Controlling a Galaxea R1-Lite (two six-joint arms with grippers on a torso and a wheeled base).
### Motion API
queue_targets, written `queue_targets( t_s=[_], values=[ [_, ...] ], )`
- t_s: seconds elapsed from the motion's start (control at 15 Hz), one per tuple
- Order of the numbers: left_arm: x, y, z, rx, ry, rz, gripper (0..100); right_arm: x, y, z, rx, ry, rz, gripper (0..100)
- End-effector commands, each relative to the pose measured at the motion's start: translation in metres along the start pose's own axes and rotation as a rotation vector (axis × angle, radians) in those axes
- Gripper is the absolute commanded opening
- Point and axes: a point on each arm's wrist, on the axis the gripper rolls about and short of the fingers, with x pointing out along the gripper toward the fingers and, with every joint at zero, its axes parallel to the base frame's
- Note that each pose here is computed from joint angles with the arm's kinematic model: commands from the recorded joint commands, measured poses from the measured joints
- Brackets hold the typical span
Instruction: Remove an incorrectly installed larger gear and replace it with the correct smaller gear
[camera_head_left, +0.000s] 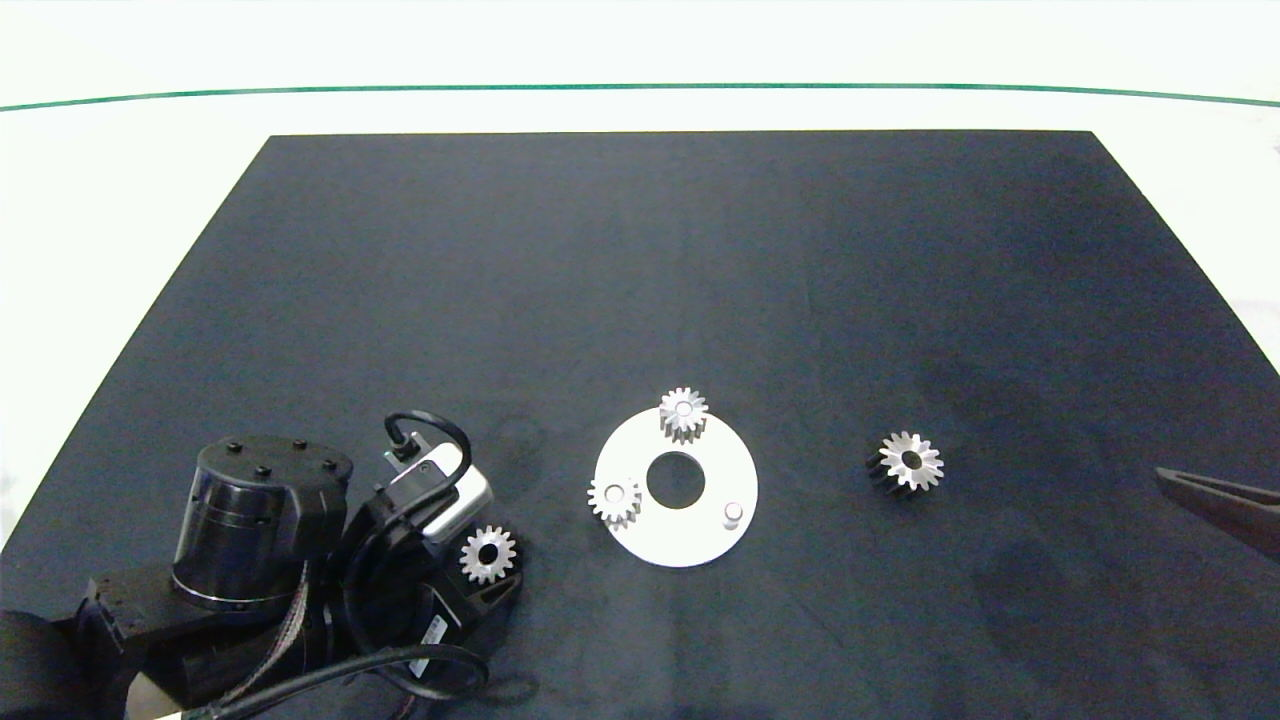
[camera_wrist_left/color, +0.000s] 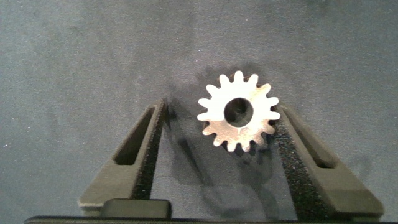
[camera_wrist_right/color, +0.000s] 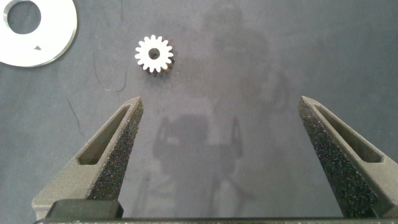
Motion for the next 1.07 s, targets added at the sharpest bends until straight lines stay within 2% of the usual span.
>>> queue_targets(
  t_s=[0.07,1.07],
  values=[
    [0.0003,-0.0002,-0.0007,0.002,0.002,0.001,59,0.0003,0.0002,-0.0003,-0.002,0.003,0.001,100],
    [0.0003,-0.0037,-0.0026,0.008,0.010,-0.010,29,-0.0013,-0.0001,-0.0016,-0.001,0.001,-0.001,100]
  ],
)
